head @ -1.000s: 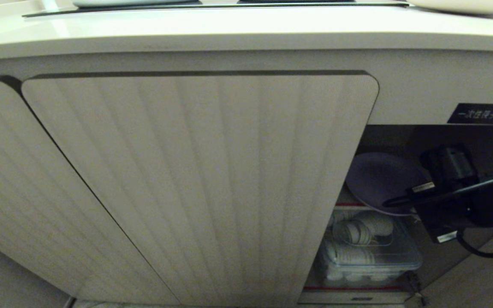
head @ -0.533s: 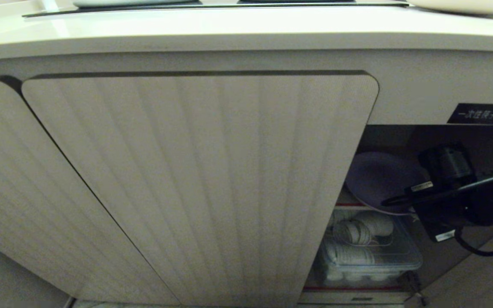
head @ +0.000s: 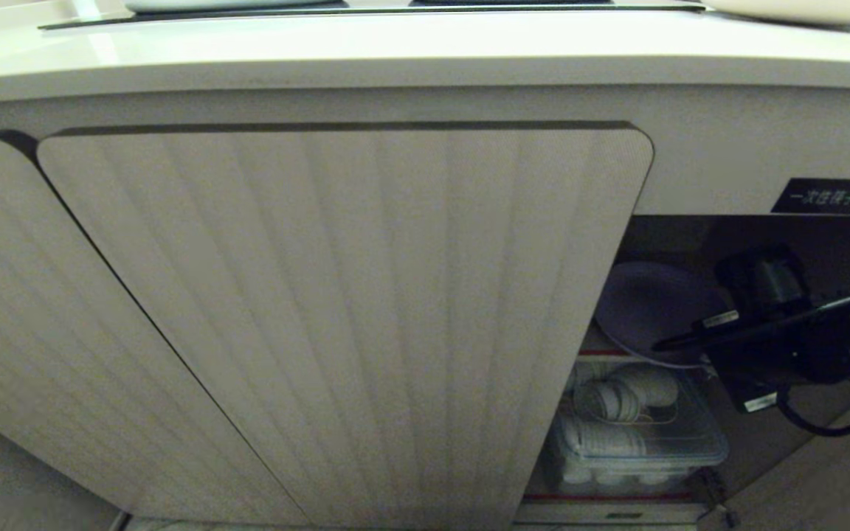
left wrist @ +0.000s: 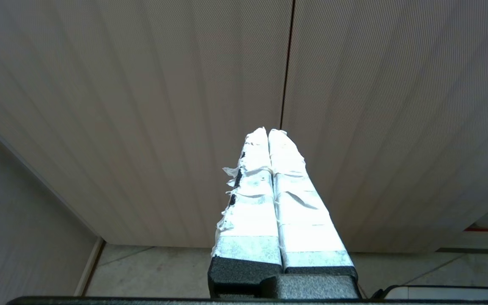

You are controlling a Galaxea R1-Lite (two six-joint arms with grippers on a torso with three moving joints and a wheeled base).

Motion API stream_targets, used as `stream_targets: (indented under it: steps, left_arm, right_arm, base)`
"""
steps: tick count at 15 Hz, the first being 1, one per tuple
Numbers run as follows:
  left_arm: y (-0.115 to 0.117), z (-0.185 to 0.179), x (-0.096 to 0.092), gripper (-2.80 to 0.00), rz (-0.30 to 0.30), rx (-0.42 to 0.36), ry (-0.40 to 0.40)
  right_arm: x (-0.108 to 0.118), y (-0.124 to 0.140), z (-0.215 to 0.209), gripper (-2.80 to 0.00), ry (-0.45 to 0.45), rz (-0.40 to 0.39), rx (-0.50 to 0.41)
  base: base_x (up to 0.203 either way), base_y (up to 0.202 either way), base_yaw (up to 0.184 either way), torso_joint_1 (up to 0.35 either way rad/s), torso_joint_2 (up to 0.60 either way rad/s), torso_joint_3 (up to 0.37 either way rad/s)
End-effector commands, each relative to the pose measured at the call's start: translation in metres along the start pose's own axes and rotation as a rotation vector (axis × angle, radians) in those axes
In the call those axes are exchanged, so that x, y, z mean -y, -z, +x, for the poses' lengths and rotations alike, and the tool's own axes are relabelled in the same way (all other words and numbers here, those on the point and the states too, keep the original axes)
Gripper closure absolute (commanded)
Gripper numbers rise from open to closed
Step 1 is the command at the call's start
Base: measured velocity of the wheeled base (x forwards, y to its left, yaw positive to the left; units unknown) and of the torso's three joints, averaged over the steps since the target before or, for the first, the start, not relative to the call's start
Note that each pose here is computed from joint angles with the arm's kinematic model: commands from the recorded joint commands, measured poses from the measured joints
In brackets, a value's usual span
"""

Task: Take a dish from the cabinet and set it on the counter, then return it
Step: Put it back into the cabinet

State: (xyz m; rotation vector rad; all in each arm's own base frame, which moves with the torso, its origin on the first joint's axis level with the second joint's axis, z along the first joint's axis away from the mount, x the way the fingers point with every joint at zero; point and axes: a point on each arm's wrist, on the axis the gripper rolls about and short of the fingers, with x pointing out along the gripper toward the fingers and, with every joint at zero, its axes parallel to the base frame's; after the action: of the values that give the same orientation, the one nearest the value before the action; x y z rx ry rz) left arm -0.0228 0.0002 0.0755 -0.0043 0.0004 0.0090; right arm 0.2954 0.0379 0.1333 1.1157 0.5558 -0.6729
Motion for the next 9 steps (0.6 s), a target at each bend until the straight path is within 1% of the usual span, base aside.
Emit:
stream_targets:
  steps: [1, 9]
  left_arm:
    - [0.0, 0.0, 0.0, 0.0, 0.0, 0.0, 0.0]
    - [0.0, 0.0, 0.0, 0.0, 0.0, 0.0, 0.0]
  right_arm:
    - [-0.0018, 0.0007, 0.0022, 0.0, -0.001, 0.006, 0.001]
    - [-0.006, 0.0022, 0.0108, 0.0, 0.007, 0.004, 0.001]
  base:
    - [0.0, 0.0, 0.0, 0.0, 0.0, 0.0]
    - [0.0, 0.0, 0.0, 0.0, 0.0, 0.0]
